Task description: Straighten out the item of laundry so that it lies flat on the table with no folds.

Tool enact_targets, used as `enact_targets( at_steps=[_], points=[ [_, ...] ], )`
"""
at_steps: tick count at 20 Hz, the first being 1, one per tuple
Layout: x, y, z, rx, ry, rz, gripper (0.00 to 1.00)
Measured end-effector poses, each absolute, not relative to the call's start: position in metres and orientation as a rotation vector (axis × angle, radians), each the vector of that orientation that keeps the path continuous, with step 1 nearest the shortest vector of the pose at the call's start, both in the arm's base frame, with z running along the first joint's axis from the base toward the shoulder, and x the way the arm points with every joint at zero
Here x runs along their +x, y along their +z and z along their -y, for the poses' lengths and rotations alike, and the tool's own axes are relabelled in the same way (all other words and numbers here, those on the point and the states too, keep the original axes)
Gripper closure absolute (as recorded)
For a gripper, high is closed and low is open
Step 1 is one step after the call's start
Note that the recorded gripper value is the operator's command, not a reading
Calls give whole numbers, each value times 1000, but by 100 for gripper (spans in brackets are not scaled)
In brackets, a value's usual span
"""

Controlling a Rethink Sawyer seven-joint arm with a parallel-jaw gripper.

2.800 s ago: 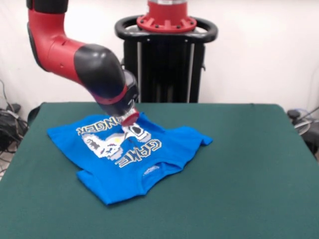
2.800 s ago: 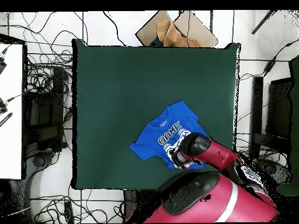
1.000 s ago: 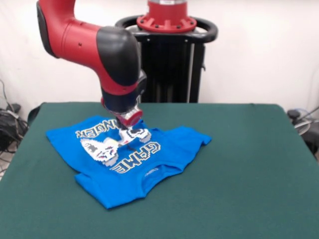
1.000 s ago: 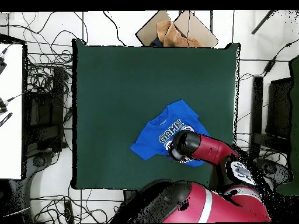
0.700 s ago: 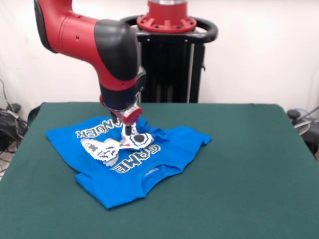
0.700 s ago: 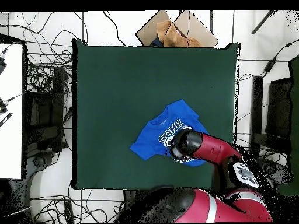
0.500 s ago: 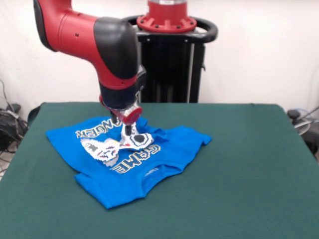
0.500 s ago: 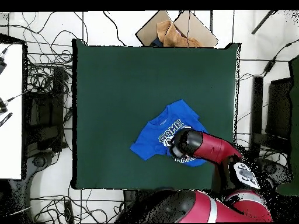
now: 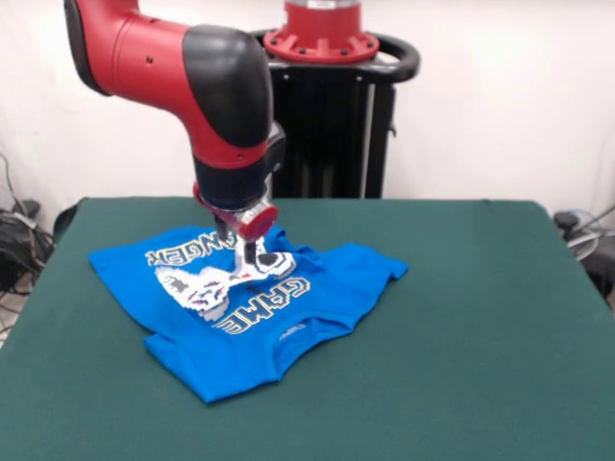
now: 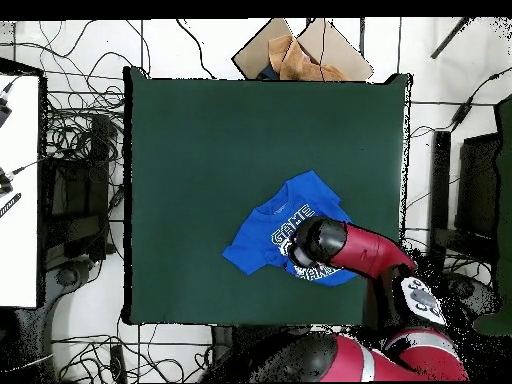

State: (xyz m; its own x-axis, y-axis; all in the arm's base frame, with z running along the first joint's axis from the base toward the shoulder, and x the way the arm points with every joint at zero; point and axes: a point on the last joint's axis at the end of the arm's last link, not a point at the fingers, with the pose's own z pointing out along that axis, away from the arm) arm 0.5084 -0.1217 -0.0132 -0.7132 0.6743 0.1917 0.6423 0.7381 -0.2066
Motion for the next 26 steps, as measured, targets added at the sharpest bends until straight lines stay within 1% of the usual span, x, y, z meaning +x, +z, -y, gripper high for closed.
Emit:
enact_targets(
  at_steps=[13, 18, 26],
  points=[
    [533, -30, 98, -962, 235, 2963, 0],
    [526, -53, 111, -987, 248, 2991, 0],
    [527, -53, 113, -994, 250, 2998, 0]
  ],
)
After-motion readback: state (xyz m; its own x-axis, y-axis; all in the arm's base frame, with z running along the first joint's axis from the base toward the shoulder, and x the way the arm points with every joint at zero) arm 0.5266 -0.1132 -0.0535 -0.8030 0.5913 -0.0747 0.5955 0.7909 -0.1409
